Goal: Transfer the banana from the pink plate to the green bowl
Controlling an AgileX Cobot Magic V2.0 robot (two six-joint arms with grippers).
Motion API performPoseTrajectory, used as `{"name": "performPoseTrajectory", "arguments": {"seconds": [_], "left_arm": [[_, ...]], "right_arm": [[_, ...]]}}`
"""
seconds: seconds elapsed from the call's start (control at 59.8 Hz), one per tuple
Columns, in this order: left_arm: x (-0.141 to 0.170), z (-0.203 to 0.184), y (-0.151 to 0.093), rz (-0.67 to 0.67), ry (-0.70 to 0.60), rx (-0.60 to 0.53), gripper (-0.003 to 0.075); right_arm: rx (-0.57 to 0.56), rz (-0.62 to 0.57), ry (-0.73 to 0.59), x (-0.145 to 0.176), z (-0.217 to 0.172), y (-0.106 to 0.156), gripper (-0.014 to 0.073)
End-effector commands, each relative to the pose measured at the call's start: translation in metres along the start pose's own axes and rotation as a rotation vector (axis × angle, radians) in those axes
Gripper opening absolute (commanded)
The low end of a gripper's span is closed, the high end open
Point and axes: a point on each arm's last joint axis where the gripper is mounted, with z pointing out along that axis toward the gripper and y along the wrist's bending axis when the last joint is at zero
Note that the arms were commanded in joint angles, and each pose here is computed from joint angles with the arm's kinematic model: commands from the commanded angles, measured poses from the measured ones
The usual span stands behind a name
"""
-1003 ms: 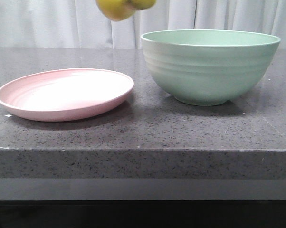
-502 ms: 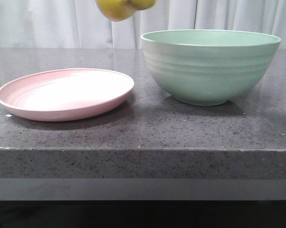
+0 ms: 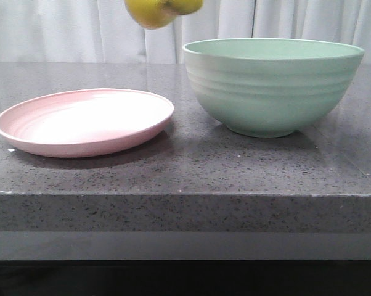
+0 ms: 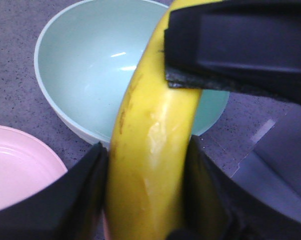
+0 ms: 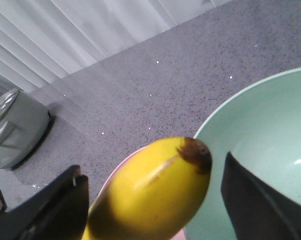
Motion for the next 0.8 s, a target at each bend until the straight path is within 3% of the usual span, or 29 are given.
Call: {"name": "performPoseTrajectory", "arguments": {"seconds": [0.0,0.234,0.334,0.451,0.568,0.685,0.786], "left_arm": [[-0.0191,-0.0167,-0.0073,-0.003,-0.135,0.027,0.0131],[-0.0191,-0.0167,-0.0073,-0.003,-0.135,0.027,0.0131],[-0.0191,-0.0167,-0.0073,-0.003,-0.135,0.027,0.0131],[-0.0192,-0.0167,-0.0073,-0.003,-0.137,0.027,0.0131],[-0.0192,-0.0167,-0.0073,-0.003,-0.137,0.027,0.0131],[-0.0192,-0.0167,-0.0073,-0.003,-0.137,0.027,0.0138],[-0.0192,-0.0167,-0.0069,0.005,-0.137,0.022,0.0238]], "right_arm": [[-0.031,-0.008,-0.068,-0.0147,0.0002,0.0103,0.0563],[-0.015,-0.006,-0.039,-0.0105,0.0085,0.0075,0.0528],[-0.015,-0.005,-0.04,-0.0105,0.0086,0.0075,0.0405],[-0.015,0.007,-0.04,-0.0105,0.0086,0.0074,0.0197],[-0.016,0.018,-0.04,-0.0108,0.0086,0.0077,0.0069],[-0.016,0.018,-0.046,-0.0113,0.0086,0.0077,0.0043],[-0.016,0.018,-0.045,-0.0112,0.0086,0.0077,0.0043]]}}
